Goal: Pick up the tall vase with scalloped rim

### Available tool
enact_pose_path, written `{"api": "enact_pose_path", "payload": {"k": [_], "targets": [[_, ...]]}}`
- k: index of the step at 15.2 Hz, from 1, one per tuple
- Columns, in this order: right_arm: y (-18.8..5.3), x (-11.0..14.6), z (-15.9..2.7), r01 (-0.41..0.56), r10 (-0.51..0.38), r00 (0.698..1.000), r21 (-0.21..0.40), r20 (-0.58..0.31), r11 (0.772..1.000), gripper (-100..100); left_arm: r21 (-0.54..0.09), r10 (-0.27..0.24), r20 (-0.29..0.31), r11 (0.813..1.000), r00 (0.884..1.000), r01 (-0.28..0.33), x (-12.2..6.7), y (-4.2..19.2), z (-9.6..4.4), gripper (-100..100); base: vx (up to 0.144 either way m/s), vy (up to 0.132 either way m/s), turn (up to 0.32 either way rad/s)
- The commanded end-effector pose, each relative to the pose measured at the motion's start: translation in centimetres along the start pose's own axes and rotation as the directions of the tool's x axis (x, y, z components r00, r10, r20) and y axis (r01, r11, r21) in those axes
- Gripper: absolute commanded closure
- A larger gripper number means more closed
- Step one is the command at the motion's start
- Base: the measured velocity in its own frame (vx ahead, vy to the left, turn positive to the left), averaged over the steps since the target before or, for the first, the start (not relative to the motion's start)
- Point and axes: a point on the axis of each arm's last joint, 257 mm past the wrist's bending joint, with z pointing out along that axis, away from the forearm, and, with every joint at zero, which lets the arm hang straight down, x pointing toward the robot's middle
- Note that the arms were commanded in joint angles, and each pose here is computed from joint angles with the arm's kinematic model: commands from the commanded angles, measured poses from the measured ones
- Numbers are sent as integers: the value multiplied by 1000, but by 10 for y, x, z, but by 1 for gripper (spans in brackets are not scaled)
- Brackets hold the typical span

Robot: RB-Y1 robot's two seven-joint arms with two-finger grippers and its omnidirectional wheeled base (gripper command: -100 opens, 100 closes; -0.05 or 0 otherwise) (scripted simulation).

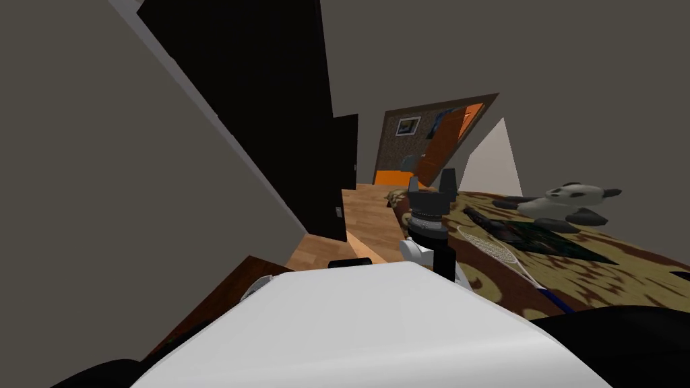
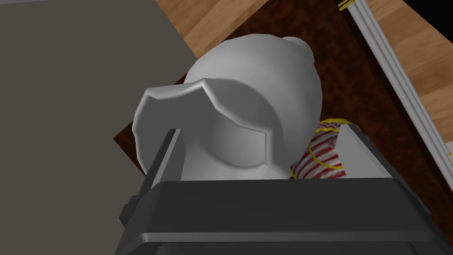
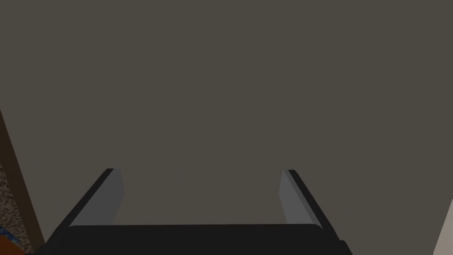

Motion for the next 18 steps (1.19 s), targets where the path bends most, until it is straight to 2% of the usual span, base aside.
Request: {"api": "enact_pose_path", "payload": {"k": [1, 3, 4, 5, 9, 10, 11, 15, 18], "targets": [[0, 0, 0, 0, 0, 1000, 0, 0, 1000, 0, -46, -17, 21, 999, 1000, 18, -8, 14, -6, -100, 8, 50, -127], [0, 0, 0, 0, 0, 1000, 0, 0, 1000, 0, -73, -28, 34, 997, 999, 30, -13, 22, -9, -100, 5, 43, -86], [0, 0, 0, 0, 0, 1000, 0, 0, 1000, 0, -55, -22, 26, 998, 999, 23, -9, 18, -7, -100, 2, 25, -26], [0, 0, 0, 0, 0, 1000, 0, 0, 1000, 0, -58, -26, 30, 998, 999, 28, -13, 21, 1, -100, 4, 6, -23], [0, 0, 0, 0, 0, 1000, 0, 0, 1000, 0, -56, -30, 32, 998, 999, 32, -17, 23, 14, -100, 10, -12, -25], [0, 0, 0, 0, 0, 1000, 0, 0, 1000, 0, -57, -29, 32, 998, 999, 31, -16, 22, 10, -100, 7, -9, -8], [0, 0, 0, 0, 0, 1000, 0, 0, 1000, 0, -56, -29, 32, 998, 999, 31, -16, 22, 11, 100, 0, 0, 0], [0, 0, 0, 0, 0, 1000, 0, 0, 1000, 0, -58, -29, 32, 998, 999, 31, -16, 23, 11, 100, 0, 0, 0], [0, 0, 0, 0, 0, 1000, 0, 0, 1000, 0, -59, -25, 29, 998, 999, 26, -11, 20, -3, 100, -9, 9, 28]]}}
